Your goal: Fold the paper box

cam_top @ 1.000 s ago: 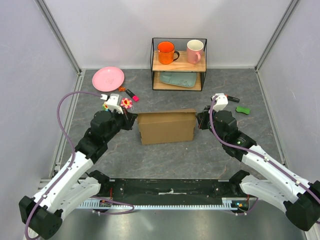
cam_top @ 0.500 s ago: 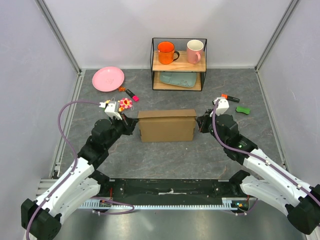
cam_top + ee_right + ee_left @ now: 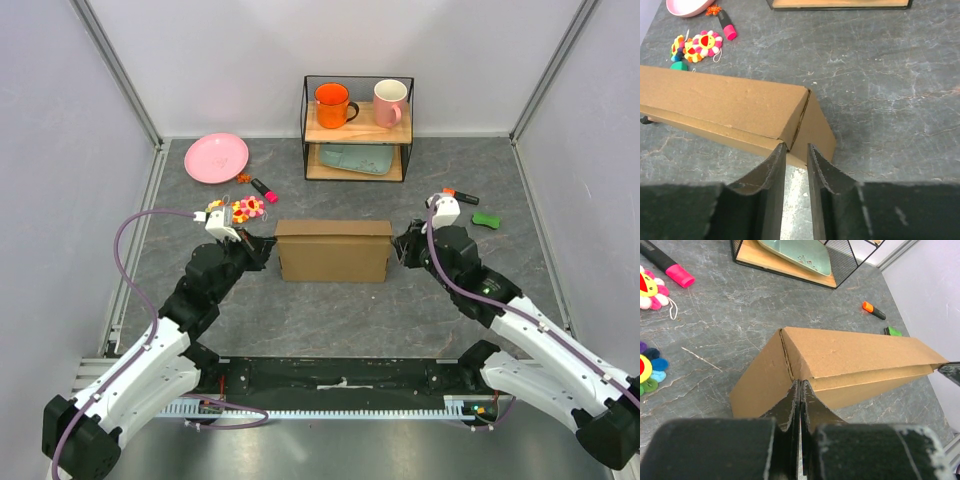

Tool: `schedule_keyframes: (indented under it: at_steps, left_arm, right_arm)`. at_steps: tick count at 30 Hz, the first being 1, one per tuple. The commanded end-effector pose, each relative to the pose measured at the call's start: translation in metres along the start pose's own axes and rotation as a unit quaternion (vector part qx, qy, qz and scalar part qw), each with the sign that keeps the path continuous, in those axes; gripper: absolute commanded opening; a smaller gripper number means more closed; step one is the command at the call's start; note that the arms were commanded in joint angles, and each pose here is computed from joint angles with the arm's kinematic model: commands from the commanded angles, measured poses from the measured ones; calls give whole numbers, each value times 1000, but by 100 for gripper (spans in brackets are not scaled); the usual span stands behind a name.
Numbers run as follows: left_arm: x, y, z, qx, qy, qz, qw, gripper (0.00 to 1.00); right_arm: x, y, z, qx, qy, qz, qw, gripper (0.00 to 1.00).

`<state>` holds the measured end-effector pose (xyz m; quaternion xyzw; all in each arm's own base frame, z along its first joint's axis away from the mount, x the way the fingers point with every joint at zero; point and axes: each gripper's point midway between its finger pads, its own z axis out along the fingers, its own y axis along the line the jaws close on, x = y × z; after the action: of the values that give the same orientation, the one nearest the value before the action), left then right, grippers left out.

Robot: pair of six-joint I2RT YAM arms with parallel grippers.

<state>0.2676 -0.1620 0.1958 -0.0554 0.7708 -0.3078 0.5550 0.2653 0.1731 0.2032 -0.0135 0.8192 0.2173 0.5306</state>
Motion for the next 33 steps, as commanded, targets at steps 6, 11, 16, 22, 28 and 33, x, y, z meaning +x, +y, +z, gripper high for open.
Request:
schedule_keyframes:
  at_steps: [6, 11, 16, 22, 28, 33]
  left_arm:
    - [40, 40, -7, -81, 73, 16, 994, 2]
    - [43, 39, -6, -78, 80, 15, 994, 2]
    - [44, 36, -6, -71, 83, 13, 994, 2]
    - [27, 26, -15, -61, 81, 36, 994, 9]
    - [-12, 5, -27, -48, 74, 94, 992, 18]
    - [-41, -8, -35, -54, 66, 105, 991, 19]
  right_arm:
    - [-88, 22, -24, 6, -63, -3, 998, 40]
    - [-88, 32, -5, -5, -56, 0, 998, 14]
    - [-44, 24, 21, 5, -7, 4, 1000, 0]
    - [7, 4, 29, 21, 35, 10, 999, 0]
    - [15, -4, 33, 38, 43, 5, 998, 0]
    - [11, -3, 35, 41, 40, 0, 998, 0]
